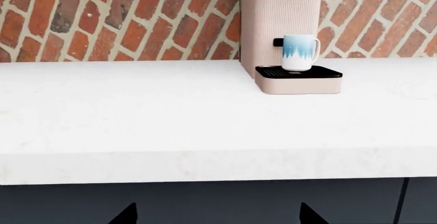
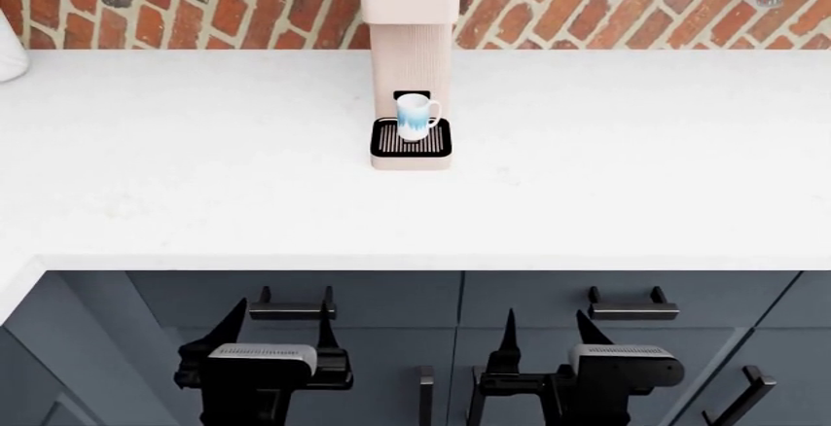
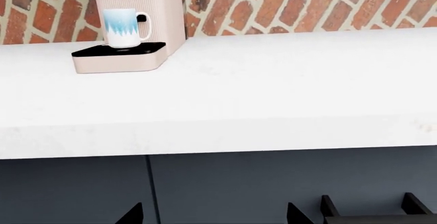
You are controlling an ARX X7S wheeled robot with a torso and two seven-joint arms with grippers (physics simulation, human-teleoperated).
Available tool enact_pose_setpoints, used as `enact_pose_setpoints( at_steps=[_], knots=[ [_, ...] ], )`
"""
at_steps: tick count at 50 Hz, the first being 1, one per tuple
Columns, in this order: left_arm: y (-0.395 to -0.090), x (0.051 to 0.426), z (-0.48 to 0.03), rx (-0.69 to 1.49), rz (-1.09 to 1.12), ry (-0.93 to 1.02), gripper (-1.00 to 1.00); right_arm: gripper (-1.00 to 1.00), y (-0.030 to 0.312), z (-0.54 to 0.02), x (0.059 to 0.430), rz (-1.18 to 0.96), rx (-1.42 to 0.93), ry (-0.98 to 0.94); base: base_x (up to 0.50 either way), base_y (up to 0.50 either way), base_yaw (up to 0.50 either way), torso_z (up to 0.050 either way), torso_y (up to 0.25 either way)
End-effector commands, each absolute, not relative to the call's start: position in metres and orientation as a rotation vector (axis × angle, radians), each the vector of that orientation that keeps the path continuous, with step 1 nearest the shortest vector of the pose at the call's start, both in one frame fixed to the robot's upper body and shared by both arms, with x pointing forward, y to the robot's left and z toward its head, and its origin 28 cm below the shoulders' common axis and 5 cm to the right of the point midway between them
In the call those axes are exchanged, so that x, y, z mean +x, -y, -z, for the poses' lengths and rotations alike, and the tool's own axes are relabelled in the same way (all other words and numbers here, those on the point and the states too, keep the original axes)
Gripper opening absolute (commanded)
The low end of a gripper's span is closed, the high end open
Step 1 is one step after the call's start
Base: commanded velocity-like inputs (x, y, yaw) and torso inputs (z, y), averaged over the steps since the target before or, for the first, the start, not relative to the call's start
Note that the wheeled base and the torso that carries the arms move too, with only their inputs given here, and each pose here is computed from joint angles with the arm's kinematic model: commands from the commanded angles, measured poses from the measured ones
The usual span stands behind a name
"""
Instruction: Press the button on the coffee machine to serve coffee.
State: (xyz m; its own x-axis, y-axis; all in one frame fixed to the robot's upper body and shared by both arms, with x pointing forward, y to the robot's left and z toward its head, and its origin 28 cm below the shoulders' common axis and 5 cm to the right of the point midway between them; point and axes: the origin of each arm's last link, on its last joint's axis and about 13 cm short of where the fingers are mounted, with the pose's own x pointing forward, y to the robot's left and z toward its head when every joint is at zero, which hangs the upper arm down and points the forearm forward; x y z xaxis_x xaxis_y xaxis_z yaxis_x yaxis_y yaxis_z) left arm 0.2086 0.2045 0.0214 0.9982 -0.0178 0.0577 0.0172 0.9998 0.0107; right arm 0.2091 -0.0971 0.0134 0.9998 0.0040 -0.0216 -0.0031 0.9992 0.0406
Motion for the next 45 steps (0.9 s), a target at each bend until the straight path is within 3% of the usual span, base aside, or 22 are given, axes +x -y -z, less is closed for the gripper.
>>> enact_pose_setpoints(
  at_steps=[1, 12, 31, 45],
  knots=[
    [-0.204, 0.209, -0.022, -0.038, 0.004, 0.036, 1.00, 1.00, 0.096, -0.017, 0.209, 0.004, 0.055, -0.025, 0.00, 0.00, 0.00, 0.000, 0.000],
    [-0.209, 0.214, -0.038, -0.077, -0.018, 0.041, 1.00, 1.00, 0.096, -0.037, 0.209, 0.009, 0.036, 0.004, 0.00, 0.00, 0.00, 0.000, 0.000],
    [-0.219, 0.264, -0.180, -0.048, 0.098, 0.166, 1.00, 1.00, 0.138, -0.186, 0.231, 0.031, -0.065, 0.122, 0.00, 0.00, 0.00, 0.000, 0.000],
    [-0.228, 0.275, -0.192, -0.031, 0.079, 0.153, 1.00, 1.00, 0.153, -0.210, 0.237, 0.055, -0.108, 0.139, 0.04, 0.00, 0.00, 0.000, 0.000]
  ],
)
